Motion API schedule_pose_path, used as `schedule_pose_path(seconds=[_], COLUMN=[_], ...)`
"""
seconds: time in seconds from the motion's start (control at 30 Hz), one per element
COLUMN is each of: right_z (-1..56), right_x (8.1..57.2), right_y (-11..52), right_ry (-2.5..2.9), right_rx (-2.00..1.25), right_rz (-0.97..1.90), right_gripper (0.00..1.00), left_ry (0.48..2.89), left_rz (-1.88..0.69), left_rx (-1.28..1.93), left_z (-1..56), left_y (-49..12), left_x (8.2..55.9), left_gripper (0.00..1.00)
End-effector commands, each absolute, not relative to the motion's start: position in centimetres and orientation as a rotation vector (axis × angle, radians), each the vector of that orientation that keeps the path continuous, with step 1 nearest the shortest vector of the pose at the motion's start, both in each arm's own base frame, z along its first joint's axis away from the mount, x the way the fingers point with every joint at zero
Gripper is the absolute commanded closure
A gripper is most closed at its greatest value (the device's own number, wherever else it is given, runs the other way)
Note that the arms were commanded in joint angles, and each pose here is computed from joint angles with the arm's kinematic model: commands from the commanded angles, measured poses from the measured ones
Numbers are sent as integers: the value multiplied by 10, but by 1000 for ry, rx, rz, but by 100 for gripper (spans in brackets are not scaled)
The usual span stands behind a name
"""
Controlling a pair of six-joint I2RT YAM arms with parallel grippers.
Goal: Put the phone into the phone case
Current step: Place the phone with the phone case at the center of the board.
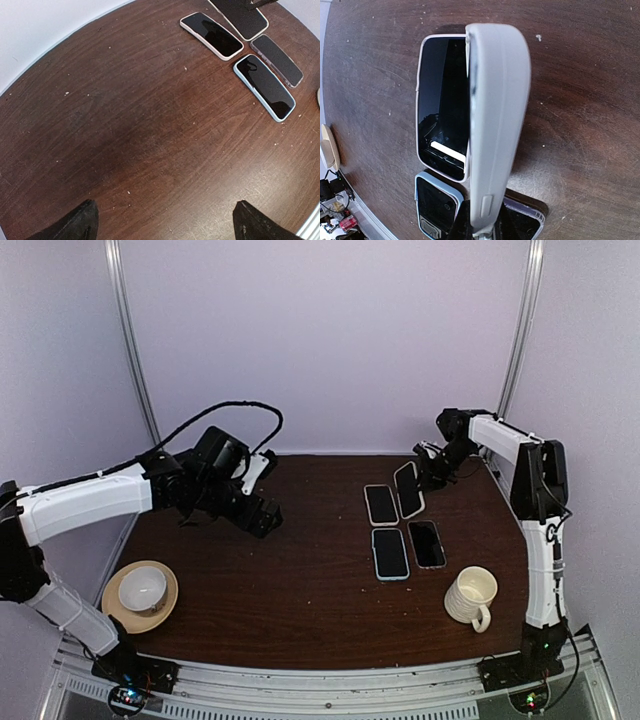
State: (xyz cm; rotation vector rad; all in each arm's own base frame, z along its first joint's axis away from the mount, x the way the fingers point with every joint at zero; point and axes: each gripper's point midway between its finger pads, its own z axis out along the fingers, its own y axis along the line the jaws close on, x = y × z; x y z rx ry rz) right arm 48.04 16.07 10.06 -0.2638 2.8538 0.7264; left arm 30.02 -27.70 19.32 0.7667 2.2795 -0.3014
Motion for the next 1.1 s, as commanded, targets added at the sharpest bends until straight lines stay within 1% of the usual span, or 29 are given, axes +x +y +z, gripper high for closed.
schedule_pose_path(seconds=[0.0, 0.2, 0.47, 0.5, 0.57, 0.77, 1.0, 1.07], right_z=[104, 73, 42, 38, 30, 16, 13, 15], right_x=[485, 484, 501, 503, 507, 515, 511, 509], right_y=[160, 151, 132, 129, 125, 122, 114, 113], right_ry=[2843, 2905, 2928, 2930, 2940, 2921, 2959, 2960], right_rx=[-274, -308, -211, -192, -130, -82, -22, -10], right_rz=[813, 818, 756, 748, 716, 692, 627, 622], right_gripper=[100, 100, 100, 99, 92, 89, 78, 72], left_ry=[2260, 2278, 2292, 2293, 2299, 2309, 2318, 2319], left_rz=[-290, -294, -308, -309, -316, -322, -321, -319], left_rx=[784, 788, 792, 792, 796, 799, 795, 792], left_z=[199, 193, 189, 189, 187, 183, 181, 181], left_y=[-281, -285, -290, -291, -294, -296, -295, -294], left_x=[311, 317, 321, 322, 322, 324, 325, 326], left_gripper=[2, 3, 2, 2, 3, 3, 3, 3])
